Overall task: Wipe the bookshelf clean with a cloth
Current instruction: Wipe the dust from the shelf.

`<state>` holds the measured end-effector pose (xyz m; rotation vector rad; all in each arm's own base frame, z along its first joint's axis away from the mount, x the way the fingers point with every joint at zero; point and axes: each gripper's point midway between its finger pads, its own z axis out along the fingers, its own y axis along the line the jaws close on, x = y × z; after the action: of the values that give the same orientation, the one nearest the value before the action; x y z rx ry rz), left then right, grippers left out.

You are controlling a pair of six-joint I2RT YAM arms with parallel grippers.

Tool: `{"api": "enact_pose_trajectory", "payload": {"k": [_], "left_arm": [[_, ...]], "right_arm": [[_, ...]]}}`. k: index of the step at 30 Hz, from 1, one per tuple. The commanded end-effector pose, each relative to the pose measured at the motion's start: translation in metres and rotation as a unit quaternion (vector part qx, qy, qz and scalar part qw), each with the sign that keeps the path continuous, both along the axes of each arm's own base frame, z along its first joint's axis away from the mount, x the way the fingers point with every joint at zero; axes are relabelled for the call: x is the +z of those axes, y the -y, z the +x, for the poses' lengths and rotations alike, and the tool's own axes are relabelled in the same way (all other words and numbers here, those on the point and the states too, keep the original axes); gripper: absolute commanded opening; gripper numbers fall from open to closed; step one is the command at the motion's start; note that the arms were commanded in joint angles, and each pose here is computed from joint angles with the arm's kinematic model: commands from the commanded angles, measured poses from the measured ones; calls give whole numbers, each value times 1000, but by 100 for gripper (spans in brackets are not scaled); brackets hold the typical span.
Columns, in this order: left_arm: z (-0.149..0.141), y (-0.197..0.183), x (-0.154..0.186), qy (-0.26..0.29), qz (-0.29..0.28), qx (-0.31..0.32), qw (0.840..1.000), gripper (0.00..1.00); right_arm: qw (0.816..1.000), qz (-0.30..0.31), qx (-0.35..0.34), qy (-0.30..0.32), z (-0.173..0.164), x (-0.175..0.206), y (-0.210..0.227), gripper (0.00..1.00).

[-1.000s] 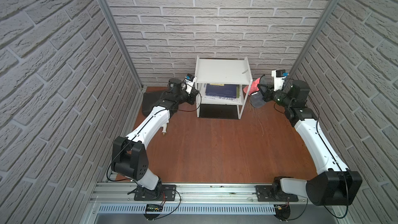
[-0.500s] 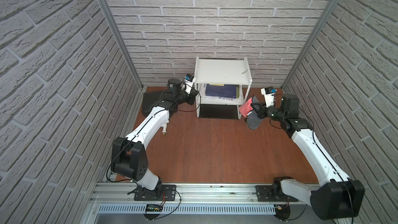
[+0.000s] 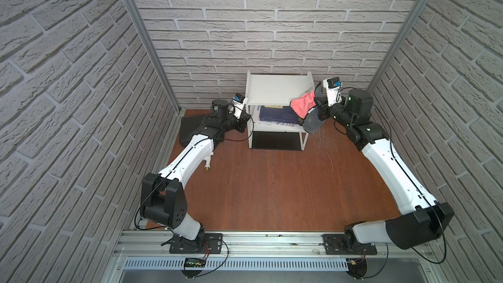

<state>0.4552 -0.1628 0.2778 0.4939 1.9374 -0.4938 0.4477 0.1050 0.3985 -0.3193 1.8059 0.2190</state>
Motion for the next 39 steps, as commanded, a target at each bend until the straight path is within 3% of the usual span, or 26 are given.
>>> {"api": "enact_pose_trajectory", "payload": {"k": [1, 4, 8, 15, 19, 22, 25, 27, 32, 35, 39], "left_arm": [[-4, -30, 4, -32, -20, 52, 998, 0], [-3, -31, 4, -32, -24, 53, 998, 0], [-2, -33, 3, -32, -27, 55, 998, 0], [-2, -42, 9, -30, -30, 63, 997, 0], [-4, -39, 10, -31, -33, 50, 998, 0], [-6, -39, 8, -34, -30, 49, 998, 0], [-10, -39, 9, -31, -29, 49, 998, 0], [-12, -39, 8, -32, -28, 48, 998, 0], [-13, -36, 6, -35, -26, 45, 998, 0], [-12, -31, 6, -35, -28, 41, 998, 0], [-11, -22, 7, -33, -28, 32, 999, 0]], "right_arm": [[999, -12, -38, -7, 12, 14, 8, 3], [997, -22, -70, -11, 30, 27, 14, 3], [994, -47, -97, -33, 62, 14, 19, 3], [996, -36, -66, -47, 133, 2, -6, 3], [995, -21, -98, -2, 170, 5, 2, 3], [987, -31, -154, 25, 179, 15, 37, 3], [957, -80, -277, 34, 165, 31, 121, 2], [948, -102, -298, 33, 153, 37, 153, 3], [994, -35, -98, 36, 141, 37, 89, 3], [999, 20, -8, 30, 139, 35, 51, 3], [990, 85, 99, 44, 134, 48, 14, 3]]}}
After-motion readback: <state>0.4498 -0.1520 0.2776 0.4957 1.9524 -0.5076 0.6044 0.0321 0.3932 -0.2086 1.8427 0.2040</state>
